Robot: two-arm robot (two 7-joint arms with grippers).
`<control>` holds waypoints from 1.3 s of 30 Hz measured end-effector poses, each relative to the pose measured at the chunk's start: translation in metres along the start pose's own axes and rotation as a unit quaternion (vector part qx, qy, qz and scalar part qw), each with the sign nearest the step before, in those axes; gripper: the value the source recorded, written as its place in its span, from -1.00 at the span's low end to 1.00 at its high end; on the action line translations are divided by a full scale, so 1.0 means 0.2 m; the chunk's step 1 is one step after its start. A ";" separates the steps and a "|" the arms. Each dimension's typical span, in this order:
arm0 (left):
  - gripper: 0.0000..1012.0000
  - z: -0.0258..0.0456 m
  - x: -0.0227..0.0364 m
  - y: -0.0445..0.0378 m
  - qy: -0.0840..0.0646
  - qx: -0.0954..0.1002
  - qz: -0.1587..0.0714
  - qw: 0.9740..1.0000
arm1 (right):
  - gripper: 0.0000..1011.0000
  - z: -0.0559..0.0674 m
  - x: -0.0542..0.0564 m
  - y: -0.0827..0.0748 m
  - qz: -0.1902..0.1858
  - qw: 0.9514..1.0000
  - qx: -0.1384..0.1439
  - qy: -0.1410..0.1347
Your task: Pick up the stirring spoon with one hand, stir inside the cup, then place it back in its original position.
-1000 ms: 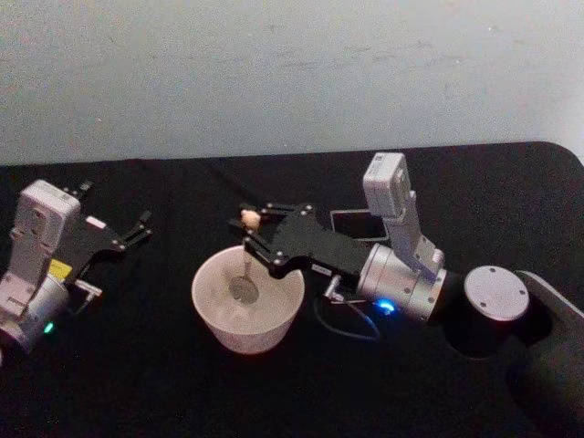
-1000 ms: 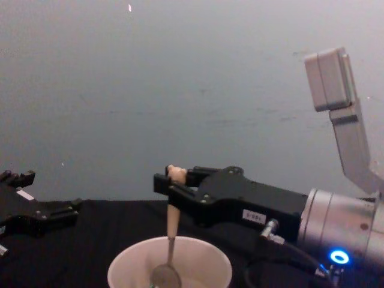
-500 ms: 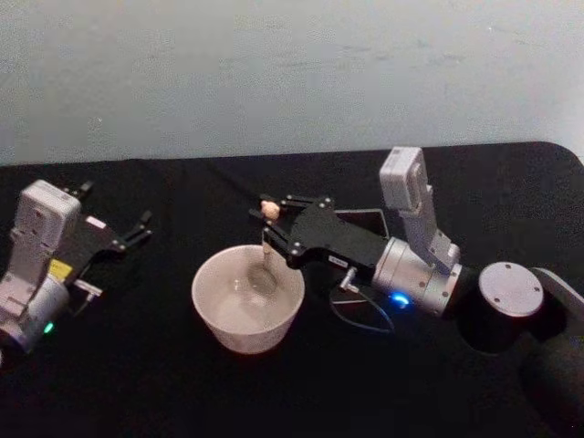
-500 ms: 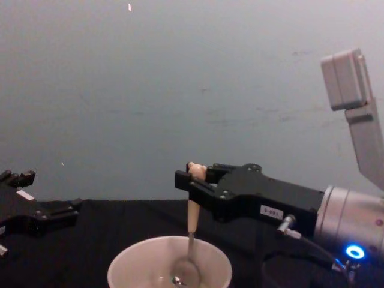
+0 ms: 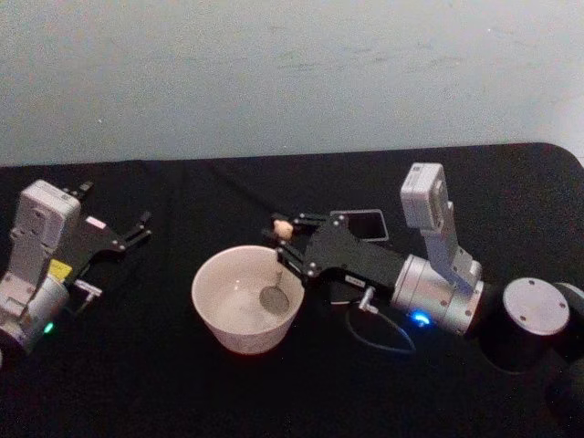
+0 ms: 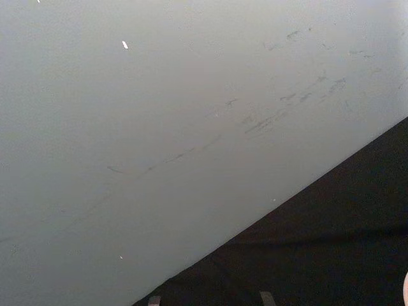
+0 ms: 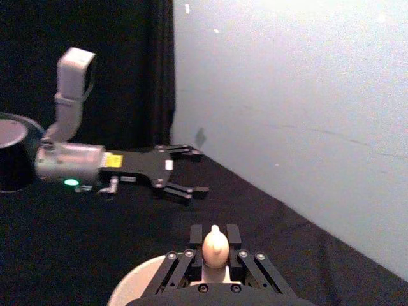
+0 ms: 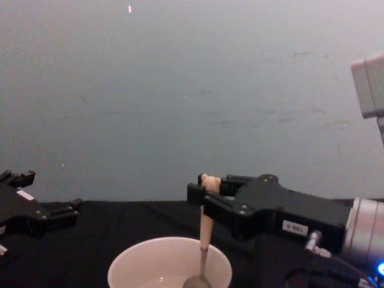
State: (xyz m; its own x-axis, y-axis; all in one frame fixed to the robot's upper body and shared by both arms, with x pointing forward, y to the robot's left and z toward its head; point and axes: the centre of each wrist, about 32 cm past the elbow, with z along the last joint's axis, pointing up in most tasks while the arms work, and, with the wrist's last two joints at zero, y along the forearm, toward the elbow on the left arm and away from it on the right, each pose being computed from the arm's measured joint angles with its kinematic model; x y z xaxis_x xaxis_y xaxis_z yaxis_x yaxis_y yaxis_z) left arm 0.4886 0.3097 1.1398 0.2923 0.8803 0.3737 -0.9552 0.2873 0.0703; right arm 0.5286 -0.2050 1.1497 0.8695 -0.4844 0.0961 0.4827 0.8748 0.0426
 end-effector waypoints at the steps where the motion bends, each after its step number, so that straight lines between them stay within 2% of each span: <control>1: 0.98 0.000 0.000 0.000 0.000 0.000 0.000 1.000 | -0.58 0.00 -0.01 0.00 0.007 1.000 0.000 0.002; 9: 0.98 0.000 0.000 0.000 0.000 0.000 0.000 1.000 | -0.58 0.01 -0.09 0.03 0.044 0.999 0.009 0.010; 15: 0.98 0.000 0.000 0.000 0.000 0.000 0.000 1.000 | -0.58 0.02 -0.10 0.10 0.053 0.998 0.017 0.009; 18: 0.98 0.000 0.000 0.000 0.000 0.000 0.000 1.000 | -0.58 0.01 -0.09 0.14 0.049 0.999 0.018 0.007; 24: 0.98 0.000 0.000 0.000 0.000 0.000 0.000 1.000 | -0.58 0.01 -0.06 0.17 0.032 0.999 0.015 0.002; 31: 0.98 0.000 0.000 0.000 0.000 0.000 0.000 1.000 | -0.58 0.00 0.00 0.15 0.007 1.000 0.012 -0.002; 39: 0.98 0.000 0.000 0.000 0.000 0.000 0.000 1.000 | -0.58 0.00 0.00 0.12 0.000 1.000 0.009 -0.002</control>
State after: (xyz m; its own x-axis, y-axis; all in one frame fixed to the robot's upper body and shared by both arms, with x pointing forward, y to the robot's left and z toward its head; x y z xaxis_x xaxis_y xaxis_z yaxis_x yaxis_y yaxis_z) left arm 0.4886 0.3097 1.1398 0.2923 0.8803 0.3737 -0.9552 0.2874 0.0703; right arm 0.5407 -0.1853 1.1498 0.8692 -0.4841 0.1007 0.4803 0.8750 0.0606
